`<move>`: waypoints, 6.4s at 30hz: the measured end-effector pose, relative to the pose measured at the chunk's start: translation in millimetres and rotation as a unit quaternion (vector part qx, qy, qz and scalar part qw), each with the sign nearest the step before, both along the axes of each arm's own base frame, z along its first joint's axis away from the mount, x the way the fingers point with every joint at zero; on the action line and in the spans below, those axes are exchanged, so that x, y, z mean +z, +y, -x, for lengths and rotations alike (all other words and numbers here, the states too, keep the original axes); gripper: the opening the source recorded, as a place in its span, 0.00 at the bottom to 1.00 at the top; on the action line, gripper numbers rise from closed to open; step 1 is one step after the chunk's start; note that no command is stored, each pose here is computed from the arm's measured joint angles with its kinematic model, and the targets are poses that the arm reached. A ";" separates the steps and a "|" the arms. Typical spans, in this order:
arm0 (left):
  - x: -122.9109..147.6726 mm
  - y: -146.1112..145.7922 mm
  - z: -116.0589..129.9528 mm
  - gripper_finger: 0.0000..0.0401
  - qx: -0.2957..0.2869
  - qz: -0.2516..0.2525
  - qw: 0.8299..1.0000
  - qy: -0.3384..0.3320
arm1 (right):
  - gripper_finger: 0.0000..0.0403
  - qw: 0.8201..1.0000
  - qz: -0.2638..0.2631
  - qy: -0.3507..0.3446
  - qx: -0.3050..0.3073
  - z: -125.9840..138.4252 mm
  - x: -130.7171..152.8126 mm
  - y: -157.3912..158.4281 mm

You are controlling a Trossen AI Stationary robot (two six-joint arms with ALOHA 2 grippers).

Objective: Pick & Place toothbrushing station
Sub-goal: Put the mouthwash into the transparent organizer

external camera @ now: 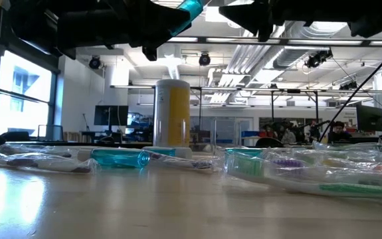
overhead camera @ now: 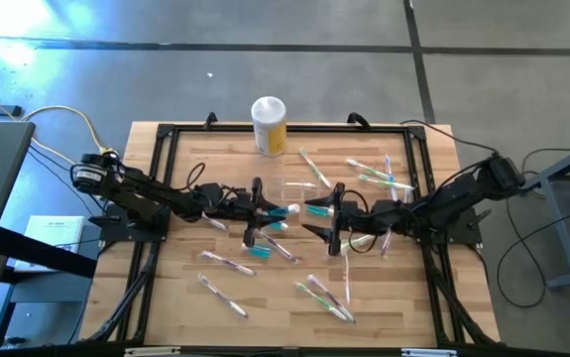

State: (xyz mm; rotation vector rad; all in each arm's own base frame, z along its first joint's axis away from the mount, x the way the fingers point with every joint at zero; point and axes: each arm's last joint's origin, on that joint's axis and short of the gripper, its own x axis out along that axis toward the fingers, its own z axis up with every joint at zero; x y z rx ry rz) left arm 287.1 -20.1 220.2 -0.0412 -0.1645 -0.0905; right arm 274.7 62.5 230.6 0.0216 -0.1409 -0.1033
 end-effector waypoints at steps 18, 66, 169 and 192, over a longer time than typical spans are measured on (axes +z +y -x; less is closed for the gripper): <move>-9.9 0.6 -1.2 0.17 0.004 -0.009 0.999 0.052 | 0.65 0.992 0.041 0.117 -0.009 -27.4 23.2 1.5; -7.9 0.6 -8.2 0.37 0.012 -0.030 0.996 0.084 | 0.22 0.977 0.057 0.203 0.019 -31.9 17.2 -11.0; -2.8 8.5 49.6 0.59 0.091 0.035 0.939 0.331 | 0.22 0.805 -0.116 0.577 -0.071 -92.1 -21.3 -147.4; -2.9 7.5 49.6 0.59 0.076 0.039 0.939 0.333 | 0.22 0.799 -0.188 0.560 -0.114 -96.4 -40.2 -175.7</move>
